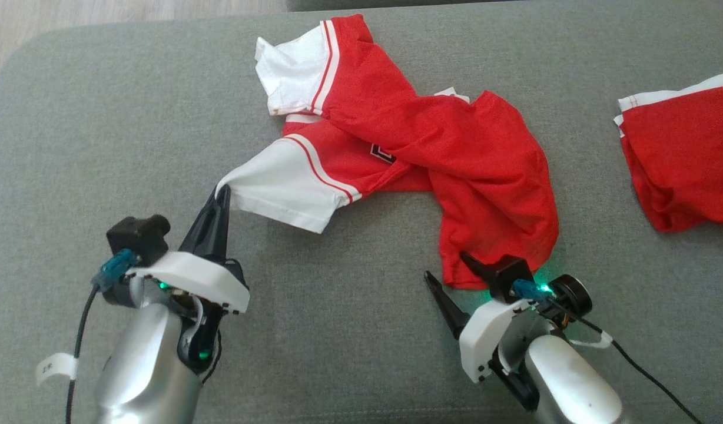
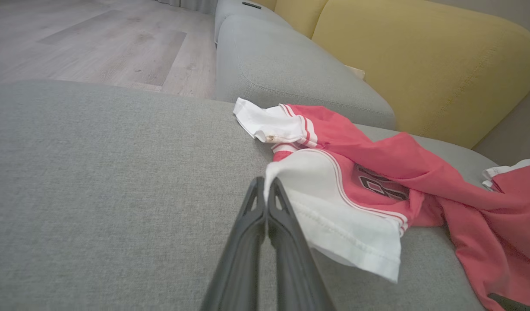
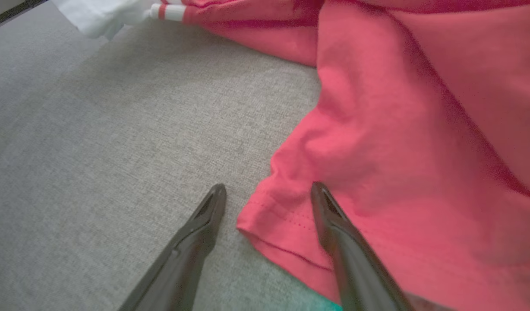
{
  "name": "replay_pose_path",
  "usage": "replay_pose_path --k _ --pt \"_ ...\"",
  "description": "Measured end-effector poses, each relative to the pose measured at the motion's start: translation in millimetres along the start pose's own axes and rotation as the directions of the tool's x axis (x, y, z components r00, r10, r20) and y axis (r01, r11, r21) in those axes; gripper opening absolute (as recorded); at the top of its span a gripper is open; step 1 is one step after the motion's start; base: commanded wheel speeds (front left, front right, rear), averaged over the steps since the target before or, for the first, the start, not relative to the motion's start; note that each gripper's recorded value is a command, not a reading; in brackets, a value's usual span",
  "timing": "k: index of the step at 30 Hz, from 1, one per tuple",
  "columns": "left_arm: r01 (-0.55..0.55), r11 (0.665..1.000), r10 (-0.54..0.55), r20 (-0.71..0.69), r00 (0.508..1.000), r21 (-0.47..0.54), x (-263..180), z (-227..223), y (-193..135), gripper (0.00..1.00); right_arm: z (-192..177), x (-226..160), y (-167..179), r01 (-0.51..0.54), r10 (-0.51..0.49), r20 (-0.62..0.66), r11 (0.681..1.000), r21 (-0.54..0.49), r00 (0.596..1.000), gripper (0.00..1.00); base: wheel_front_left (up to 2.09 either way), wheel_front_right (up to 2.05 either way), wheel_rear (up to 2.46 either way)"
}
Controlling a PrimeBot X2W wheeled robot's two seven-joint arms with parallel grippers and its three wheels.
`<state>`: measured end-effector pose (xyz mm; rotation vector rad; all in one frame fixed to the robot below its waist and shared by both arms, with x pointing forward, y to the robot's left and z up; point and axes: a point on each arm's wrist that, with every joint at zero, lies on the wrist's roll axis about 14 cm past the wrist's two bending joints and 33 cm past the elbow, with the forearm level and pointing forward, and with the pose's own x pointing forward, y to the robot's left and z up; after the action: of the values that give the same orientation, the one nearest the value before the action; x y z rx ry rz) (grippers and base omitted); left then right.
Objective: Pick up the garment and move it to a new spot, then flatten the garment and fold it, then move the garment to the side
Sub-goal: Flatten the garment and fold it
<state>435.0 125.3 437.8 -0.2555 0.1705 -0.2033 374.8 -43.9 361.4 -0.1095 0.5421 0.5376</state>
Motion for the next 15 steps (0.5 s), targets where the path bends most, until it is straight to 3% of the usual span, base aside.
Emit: replay_pose_path --k 2,3,4,6,15 --pt "0.002 1.000 -0.002 0.004 1.000 0.001 1 2 0 0.00 -1 1 -1 0.001 -0.001 -0.013 1.000 -0.002 1.000 1.00 0.00 0.00 0.00" --pt "0.002 1.000 -0.002 0.003 1.000 0.002 1 1 0 0.00 -1 2 -1 0.002 -0.002 -0.014 1.000 -0.003 1.000 0.94 0.00 0.00 0.00" --pt "0.002 1.000 -0.002 0.003 1.000 0.002 2 1 0 0.00 -1 2 -2 0.003 -0.003 -0.016 1.000 -0.003 1.000 0.54 0.00 0.00 0.00" --pt "0.001 1.000 -0.001 0.002 1.000 0.002 3 1 1 0.00 -1 3 -6 0.012 -0.012 -0.018 1.000 -0.004 1.000 0.00 0.00 0.00 0.00" --pt "0.002 1.000 -0.002 0.031 1.000 0.017 5 14 3 0.00 3 -3 -26 0.066 -0.066 0.001 0.997 -0.035 0.998 0.00 0.00 0.00 0.00"
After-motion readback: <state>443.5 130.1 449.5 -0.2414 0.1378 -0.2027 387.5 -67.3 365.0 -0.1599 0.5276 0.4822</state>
